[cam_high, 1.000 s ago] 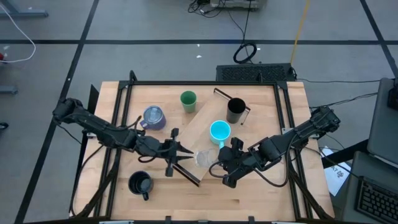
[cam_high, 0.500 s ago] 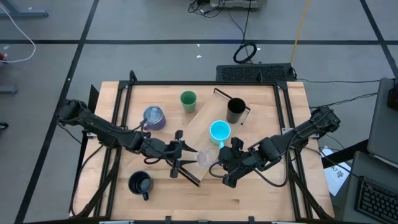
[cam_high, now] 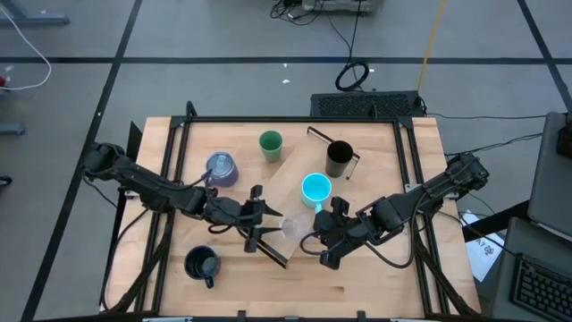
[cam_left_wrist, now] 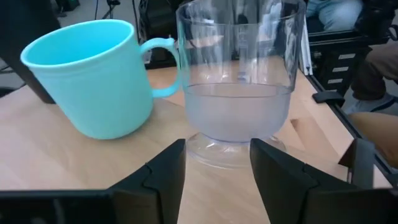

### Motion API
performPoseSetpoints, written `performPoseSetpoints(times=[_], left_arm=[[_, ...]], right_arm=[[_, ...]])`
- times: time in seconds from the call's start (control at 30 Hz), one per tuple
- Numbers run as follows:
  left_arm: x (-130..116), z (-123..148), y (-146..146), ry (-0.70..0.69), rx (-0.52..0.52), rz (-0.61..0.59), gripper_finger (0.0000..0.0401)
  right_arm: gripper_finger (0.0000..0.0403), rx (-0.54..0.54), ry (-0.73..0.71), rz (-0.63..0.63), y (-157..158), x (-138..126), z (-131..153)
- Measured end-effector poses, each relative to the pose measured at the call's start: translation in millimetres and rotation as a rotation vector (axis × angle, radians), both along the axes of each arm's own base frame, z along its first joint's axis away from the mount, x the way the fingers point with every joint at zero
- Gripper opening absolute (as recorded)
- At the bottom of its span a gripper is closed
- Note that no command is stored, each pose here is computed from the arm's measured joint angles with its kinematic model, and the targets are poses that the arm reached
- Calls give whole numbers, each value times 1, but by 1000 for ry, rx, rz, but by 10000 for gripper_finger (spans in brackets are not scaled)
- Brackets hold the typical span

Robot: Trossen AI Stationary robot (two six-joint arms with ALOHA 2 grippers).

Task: Stack small to large cups/mugs on shelf
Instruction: Put the transparent mug on the shelf

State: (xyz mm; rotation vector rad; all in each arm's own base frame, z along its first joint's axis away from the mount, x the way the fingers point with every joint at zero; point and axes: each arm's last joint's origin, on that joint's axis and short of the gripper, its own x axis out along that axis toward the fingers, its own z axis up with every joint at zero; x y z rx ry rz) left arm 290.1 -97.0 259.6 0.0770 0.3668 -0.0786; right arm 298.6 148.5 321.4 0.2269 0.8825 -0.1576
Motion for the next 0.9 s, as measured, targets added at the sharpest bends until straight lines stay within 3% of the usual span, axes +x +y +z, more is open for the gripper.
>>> performPoseSetpoints(times=[0.7, 0.9], left_arm=[[-1, -3, 0, 33, -3, 8, 182], [-2, -5, 1, 52, 0, 9, 182]], right_arm=[[28, -39, -3, 29, -7, 4, 0], [55, -44, -15, 24, -11, 9, -1]])
